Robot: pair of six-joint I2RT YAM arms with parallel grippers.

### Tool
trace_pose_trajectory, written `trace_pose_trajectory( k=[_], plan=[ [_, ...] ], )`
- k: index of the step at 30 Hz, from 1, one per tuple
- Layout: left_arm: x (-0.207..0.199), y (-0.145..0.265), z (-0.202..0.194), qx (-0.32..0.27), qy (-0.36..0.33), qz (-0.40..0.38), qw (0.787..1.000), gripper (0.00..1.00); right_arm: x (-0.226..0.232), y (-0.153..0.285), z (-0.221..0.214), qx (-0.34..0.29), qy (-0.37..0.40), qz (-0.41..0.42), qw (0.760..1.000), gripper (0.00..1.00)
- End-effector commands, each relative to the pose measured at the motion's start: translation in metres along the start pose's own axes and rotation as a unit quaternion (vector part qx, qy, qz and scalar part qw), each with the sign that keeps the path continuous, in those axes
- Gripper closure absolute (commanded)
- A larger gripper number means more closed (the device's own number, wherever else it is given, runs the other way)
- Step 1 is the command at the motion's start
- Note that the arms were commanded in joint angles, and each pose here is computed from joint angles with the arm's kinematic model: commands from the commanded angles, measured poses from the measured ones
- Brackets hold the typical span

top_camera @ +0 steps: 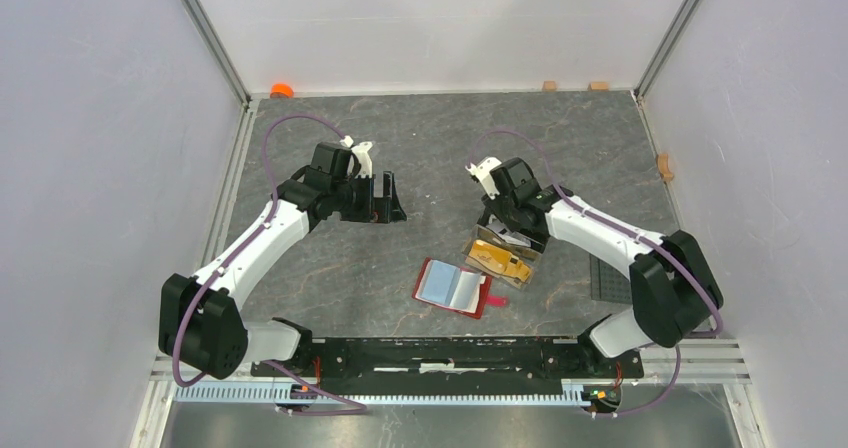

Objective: Put the credit cards into the card holder
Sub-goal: Pick up the credit card from the storage box, then insert the credit card into the card holder.

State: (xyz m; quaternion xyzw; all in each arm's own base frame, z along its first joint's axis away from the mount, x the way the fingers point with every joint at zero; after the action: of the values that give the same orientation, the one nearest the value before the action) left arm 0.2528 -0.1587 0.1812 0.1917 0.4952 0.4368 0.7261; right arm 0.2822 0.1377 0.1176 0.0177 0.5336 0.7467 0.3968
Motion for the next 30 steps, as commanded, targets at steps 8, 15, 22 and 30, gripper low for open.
trace_pose_trajectory(
  k=[8,15,22,30],
  plan=[
    [-0.001,0.0,0.001,0.001,-0.019,-0.011,1.0,0.0,-0.002,-0.015,0.0,0.023,0.004,-0.045,0.999,0.75],
    [-0.002,0.001,0.001,0.0,-0.021,-0.014,1.0,0.0,-0.007,-0.002,0.005,0.023,0.007,-0.057,0.998,1.0],
    [-0.015,0.008,-0.002,-0.01,-0.051,-0.052,0.997,0.0,-0.012,0.055,0.021,-0.018,-0.006,-0.017,1.0,1.0],
    [-0.054,0.027,-0.018,-0.021,-0.144,-0.148,0.978,0.03,0.011,0.128,0.04,-0.136,-0.021,0.124,0.983,1.0]
  ],
)
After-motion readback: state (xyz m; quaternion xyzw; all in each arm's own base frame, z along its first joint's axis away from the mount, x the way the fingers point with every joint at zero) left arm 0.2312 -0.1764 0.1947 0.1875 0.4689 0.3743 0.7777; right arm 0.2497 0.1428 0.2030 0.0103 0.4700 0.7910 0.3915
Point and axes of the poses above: each gripper's point midway between its finger pads, its own y axis back along the fingers, its own x axis along the line the jaws close on, z = x × y, the point moved 5 cm from there along y, back along the fingers, and after that the axes turned 13 degrees about y, right-handed, at the moved point
